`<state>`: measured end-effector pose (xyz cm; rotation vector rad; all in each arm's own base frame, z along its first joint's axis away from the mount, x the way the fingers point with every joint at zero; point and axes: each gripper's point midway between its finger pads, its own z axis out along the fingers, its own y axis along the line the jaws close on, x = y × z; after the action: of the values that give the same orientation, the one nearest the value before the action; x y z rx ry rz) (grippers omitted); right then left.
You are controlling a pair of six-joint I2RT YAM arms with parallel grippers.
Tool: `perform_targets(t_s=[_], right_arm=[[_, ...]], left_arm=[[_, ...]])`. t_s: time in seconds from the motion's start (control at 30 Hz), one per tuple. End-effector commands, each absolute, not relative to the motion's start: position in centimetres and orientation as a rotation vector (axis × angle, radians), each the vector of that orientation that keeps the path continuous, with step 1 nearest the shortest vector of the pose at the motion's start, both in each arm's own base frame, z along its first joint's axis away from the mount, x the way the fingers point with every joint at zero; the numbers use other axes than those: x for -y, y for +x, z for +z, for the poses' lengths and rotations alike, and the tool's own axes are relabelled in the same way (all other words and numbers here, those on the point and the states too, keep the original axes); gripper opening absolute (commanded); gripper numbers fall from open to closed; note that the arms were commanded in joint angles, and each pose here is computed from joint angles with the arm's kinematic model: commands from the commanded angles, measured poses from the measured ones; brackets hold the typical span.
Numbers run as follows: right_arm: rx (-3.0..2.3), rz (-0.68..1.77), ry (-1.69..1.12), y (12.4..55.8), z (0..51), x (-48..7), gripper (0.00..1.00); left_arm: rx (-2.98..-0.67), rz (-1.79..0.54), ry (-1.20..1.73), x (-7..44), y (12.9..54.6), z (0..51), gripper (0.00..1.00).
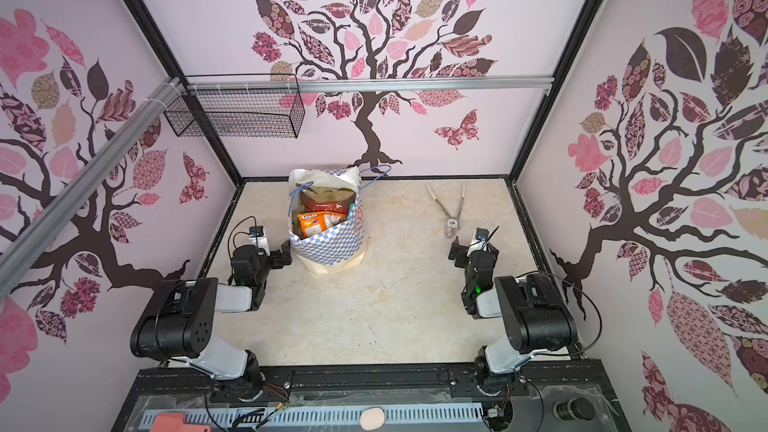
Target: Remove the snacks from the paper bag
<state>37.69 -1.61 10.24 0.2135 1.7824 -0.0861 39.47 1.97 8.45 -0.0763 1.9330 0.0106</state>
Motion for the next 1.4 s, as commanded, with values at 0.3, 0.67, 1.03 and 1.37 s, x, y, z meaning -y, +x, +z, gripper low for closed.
perform_targets(t_s=[0.3, 0.67, 1.03, 1.37], right_arm=[[-1.755, -0.081, 0.207, 38.4, 11.2, 1.4, 0.99], [-1.752, -0.081, 0.207, 38.3, 11.3, 1.4, 1.00], [-1.757, -0.062, 0.256, 37.7, 13.5, 1.7, 0.99], [-1.935, 0.430, 0.483, 35.9, 20.4, -2.9, 0.99]], left_arm=[[-1.888, 0.012, -0.076, -1.9, 40.2, 9.9, 0.99], [-1.887, 0.012, -0.076, -1.9, 40.2, 10.0, 0.99], [-1.887, 0.011, -0.076, -1.9, 40.2, 10.0, 0.99], [-1.845, 0.077, -0.157, -3.2, 38.9, 12.1, 0.98]])
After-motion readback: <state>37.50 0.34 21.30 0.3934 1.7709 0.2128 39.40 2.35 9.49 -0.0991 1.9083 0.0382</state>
